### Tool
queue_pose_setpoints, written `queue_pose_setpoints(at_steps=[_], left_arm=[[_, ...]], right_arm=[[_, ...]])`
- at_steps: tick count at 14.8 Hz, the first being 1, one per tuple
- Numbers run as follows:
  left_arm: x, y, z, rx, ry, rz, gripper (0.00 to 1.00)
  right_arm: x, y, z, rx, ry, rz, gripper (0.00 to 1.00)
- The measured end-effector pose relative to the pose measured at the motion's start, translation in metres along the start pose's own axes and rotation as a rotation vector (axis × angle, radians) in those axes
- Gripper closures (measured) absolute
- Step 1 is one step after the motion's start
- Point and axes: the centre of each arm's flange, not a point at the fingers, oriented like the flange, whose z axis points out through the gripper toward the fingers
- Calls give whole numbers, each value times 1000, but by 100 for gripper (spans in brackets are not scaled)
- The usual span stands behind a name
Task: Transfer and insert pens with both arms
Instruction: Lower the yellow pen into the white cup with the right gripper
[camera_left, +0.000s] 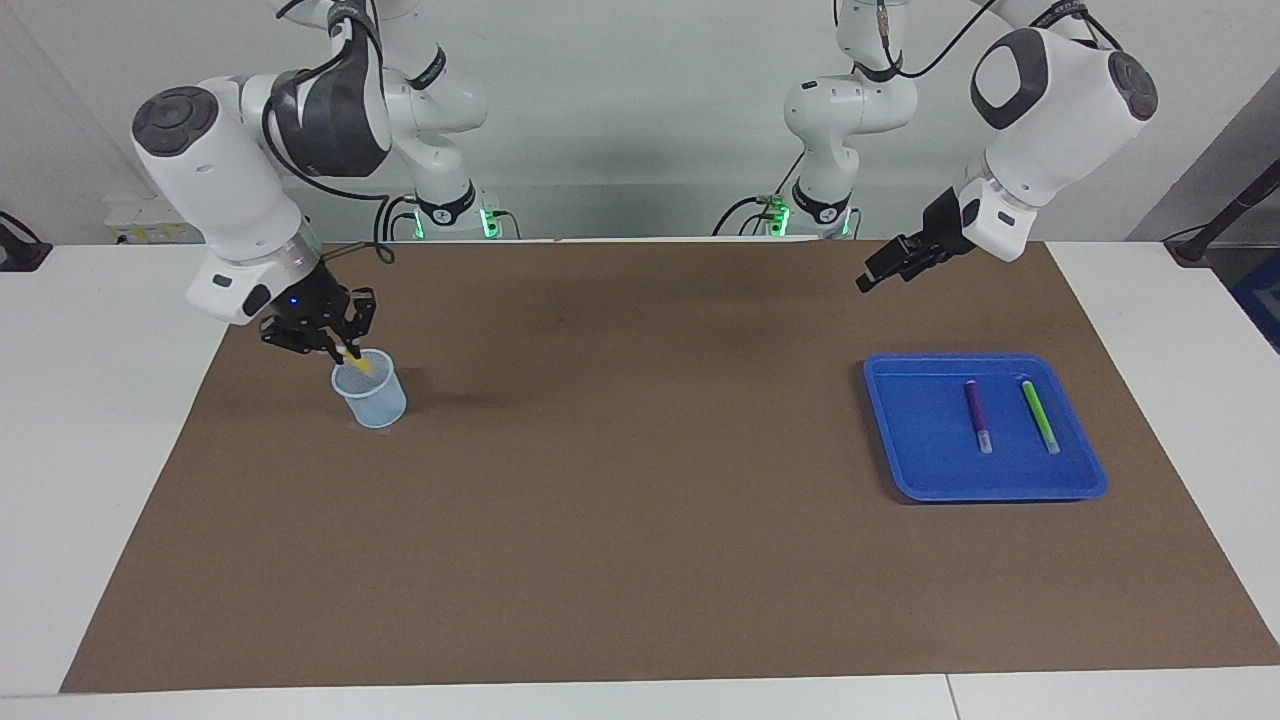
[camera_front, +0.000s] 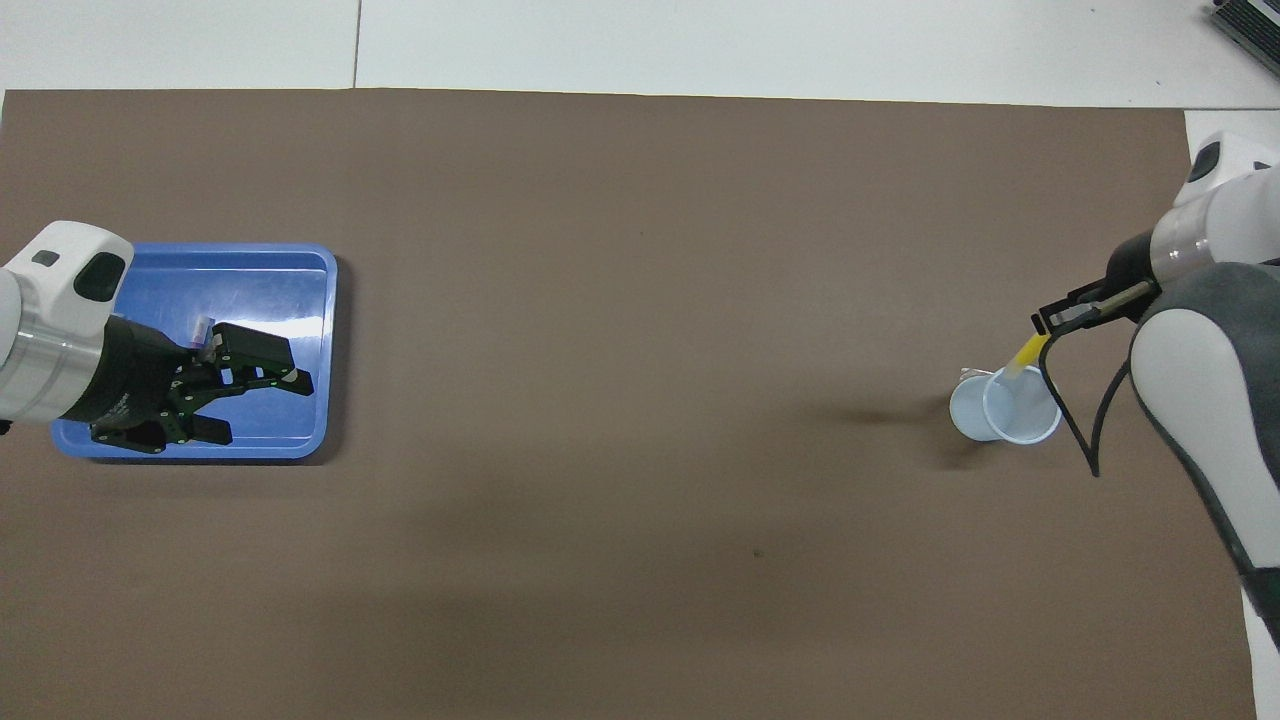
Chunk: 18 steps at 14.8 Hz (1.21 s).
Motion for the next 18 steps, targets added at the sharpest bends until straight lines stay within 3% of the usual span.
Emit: queue_pose_setpoints(at_steps=[5,8,15,18], left_arm=[[2,-9,-7,58,13,146,0],[4,-14,-18,121,40,292,0],[14,-44,-33,161,54,421,0],[17,-52,-35,211,59,448,0]], right_arm=[[-35,8,56,-3,10,33,82],[-56,25,62,2,7,80,82],[-70,32,100,-10,57,326,82],[-72,29,110,-6,60,432,82]])
